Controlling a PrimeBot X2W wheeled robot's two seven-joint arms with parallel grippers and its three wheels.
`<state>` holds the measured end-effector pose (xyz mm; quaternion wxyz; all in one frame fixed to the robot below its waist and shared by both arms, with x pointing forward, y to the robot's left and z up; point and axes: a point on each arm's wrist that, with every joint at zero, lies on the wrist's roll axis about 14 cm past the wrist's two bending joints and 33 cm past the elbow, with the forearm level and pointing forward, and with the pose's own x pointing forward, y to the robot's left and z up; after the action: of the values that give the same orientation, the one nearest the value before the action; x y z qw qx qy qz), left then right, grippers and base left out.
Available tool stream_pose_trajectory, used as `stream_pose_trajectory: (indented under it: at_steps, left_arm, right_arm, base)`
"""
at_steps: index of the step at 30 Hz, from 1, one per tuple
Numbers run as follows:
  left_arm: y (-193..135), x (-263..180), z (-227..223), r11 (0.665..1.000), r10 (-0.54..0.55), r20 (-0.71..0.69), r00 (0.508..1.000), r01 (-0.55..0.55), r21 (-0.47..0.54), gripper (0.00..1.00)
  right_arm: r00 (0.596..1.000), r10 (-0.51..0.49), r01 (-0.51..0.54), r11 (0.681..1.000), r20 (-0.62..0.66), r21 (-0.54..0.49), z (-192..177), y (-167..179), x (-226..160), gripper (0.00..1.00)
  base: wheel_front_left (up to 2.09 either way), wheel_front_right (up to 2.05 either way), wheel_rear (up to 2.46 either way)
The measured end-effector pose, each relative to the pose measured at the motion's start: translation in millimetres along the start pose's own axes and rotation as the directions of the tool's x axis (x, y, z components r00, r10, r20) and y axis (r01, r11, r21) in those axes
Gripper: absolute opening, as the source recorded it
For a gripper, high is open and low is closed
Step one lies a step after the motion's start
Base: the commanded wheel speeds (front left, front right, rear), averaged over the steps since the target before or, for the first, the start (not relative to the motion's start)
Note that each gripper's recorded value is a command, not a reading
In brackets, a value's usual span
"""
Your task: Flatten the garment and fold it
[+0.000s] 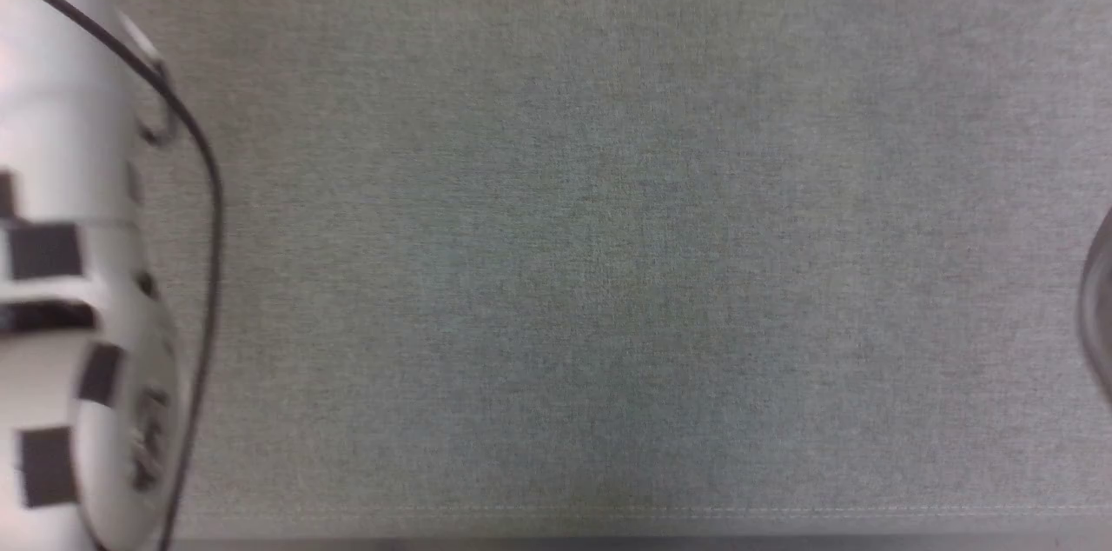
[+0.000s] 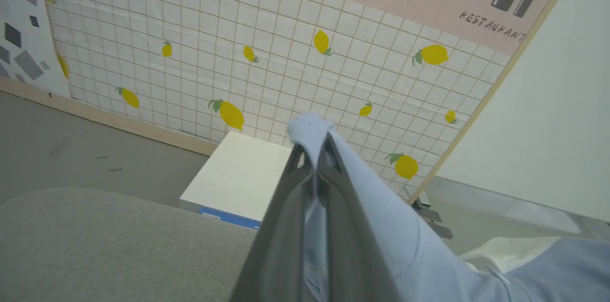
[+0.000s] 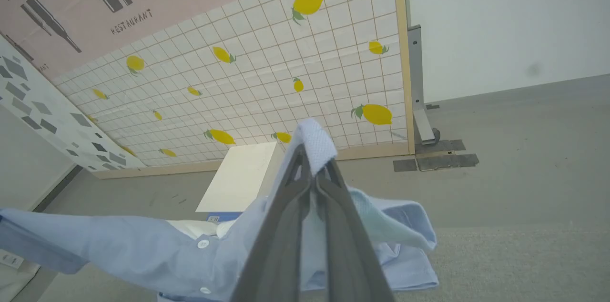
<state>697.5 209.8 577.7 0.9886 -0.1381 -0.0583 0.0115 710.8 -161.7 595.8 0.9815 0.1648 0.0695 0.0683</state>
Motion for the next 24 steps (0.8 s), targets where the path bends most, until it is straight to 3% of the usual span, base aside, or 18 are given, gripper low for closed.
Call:
stream_pose_trajectory:
  at_steps: [8,14,24]
  left_arm:
    - [5.0,-83.2,-74.7,0.996,0.003,-0.202,0.979,-0.022,-0.091,0.00]
    - [22.3,-173.0,-115.8,0.988,0.044,-0.335,0.941,-0.091,-0.127,0.00]
    - [36.9,-296.8,-135.0,0.964,0.079,-0.436,0.897,-0.180,-0.195,0.00]
  right_arm:
    - [0.984,0.027,-0.016,0.998,-0.177,0.067,-88.6,-3.6,-61.6,0.00]
    - [0.945,0.029,-0.017,0.999,-0.326,0.038,-161.8,-10.6,-145.8,0.00]
    - [0.915,-0.079,0.101,0.994,-0.396,0.035,-201.6,-55.2,-271.1,0.00]
  base:
    - [0.00,0.00,0.00]
    - [0.00,0.00,0.00]
    - [0.00,0.00,0.00]
